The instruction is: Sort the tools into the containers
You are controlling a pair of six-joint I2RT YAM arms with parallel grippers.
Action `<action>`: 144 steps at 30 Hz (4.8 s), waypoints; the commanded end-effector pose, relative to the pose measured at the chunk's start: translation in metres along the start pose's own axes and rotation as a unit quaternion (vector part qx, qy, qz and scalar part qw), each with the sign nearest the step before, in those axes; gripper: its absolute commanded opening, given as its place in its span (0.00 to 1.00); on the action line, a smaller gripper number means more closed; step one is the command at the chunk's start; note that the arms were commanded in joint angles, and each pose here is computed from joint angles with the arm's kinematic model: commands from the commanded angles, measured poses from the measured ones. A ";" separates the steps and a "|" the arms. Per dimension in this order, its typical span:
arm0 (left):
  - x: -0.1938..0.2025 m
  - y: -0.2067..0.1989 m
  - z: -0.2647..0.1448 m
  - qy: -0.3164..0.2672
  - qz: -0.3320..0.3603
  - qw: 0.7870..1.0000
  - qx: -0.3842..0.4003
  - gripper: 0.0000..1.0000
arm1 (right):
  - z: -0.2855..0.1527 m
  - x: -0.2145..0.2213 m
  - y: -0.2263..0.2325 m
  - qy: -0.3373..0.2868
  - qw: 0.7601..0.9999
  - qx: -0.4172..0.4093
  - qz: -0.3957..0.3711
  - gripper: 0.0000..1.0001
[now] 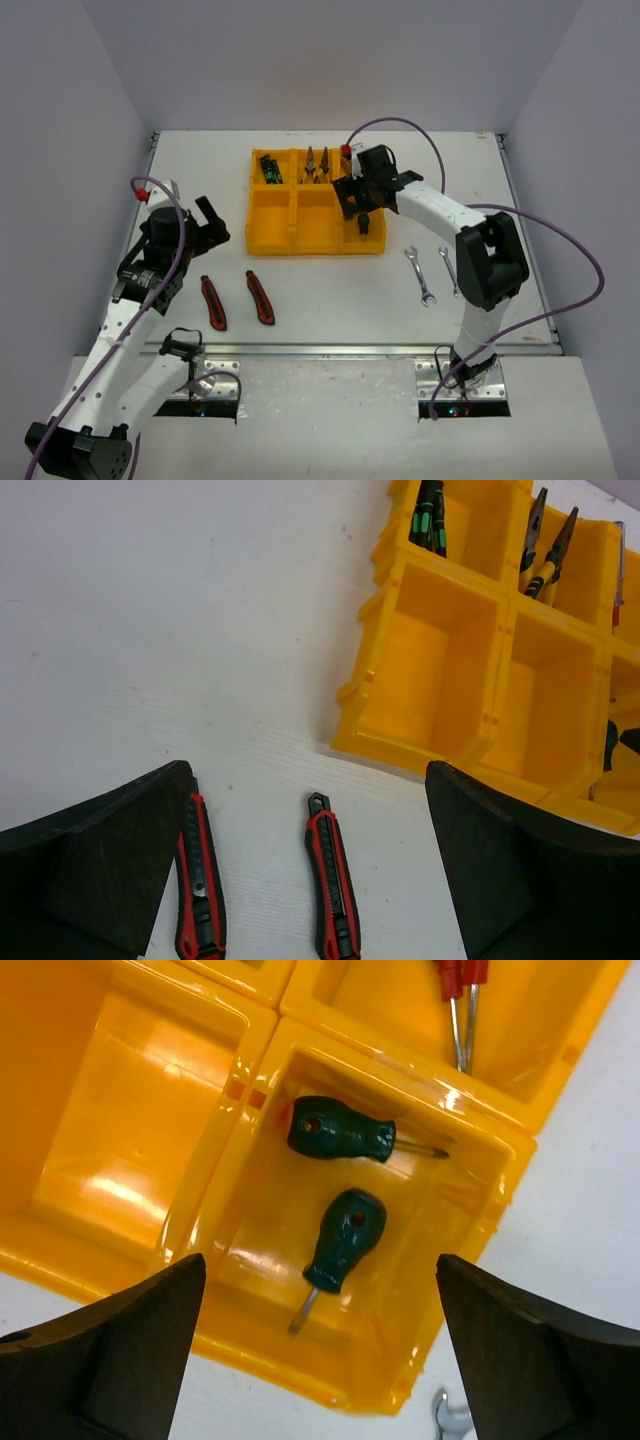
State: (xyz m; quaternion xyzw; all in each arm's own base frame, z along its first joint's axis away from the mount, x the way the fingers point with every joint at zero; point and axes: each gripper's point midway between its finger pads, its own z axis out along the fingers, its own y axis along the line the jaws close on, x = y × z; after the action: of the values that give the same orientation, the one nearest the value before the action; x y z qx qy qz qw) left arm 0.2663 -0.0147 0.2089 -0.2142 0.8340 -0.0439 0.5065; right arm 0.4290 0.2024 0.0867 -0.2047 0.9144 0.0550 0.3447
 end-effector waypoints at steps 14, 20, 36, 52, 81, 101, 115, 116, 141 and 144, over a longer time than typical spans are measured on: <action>0.006 -0.017 0.010 0.018 0.020 0.999 0.032 1.00 | -0.092 0.149 -0.064 0.193 0.970 0.095 0.115 0.86; 0.005 -0.020 0.008 0.015 0.022 0.999 0.041 1.00 | -0.064 0.182 -0.053 0.237 0.964 0.052 0.109 0.76; 0.011 -0.027 0.008 0.027 0.033 0.998 0.055 1.00 | -0.034 0.219 -0.056 0.279 0.949 0.026 0.148 0.48; 0.011 -0.034 0.003 0.022 0.039 0.997 0.071 1.00 | -0.034 0.256 -0.063 0.345 0.921 0.027 0.177 0.27; 0.007 -0.033 0.001 0.010 0.037 0.997 0.068 1.00 | -0.090 0.147 -0.038 0.109 0.985 0.054 0.122 0.00; 0.005 -0.031 0.000 0.007 0.037 0.997 0.066 1.00 | -0.051 -0.085 0.107 -0.121 0.976 -0.176 -0.035 0.00; 0.004 -0.034 -0.002 0.003 0.037 0.996 0.076 1.00 | 0.020 -0.077 0.117 -0.078 0.981 -0.162 -0.074 0.00; 0.005 -0.034 -0.002 0.005 0.038 0.996 0.077 1.00 | 0.020 -0.074 0.115 -0.074 0.982 -0.159 -0.074 0.03; 0.001 -0.038 -0.009 -0.004 0.034 0.996 0.087 1.00 | -0.091 0.163 -0.141 0.226 0.958 0.117 0.133 0.72; 0.004 -0.039 -0.009 -0.001 0.038 0.995 0.087 1.00 | -0.078 0.193 -0.141 0.264 0.943 0.072 0.190 0.68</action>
State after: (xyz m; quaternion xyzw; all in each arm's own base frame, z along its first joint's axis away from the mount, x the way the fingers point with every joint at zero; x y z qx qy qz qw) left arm 0.2647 -0.0459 0.2111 -0.1483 0.8433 -0.0870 0.5093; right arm 0.3370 -0.0086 0.0603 -0.0163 0.9844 -0.0384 0.1707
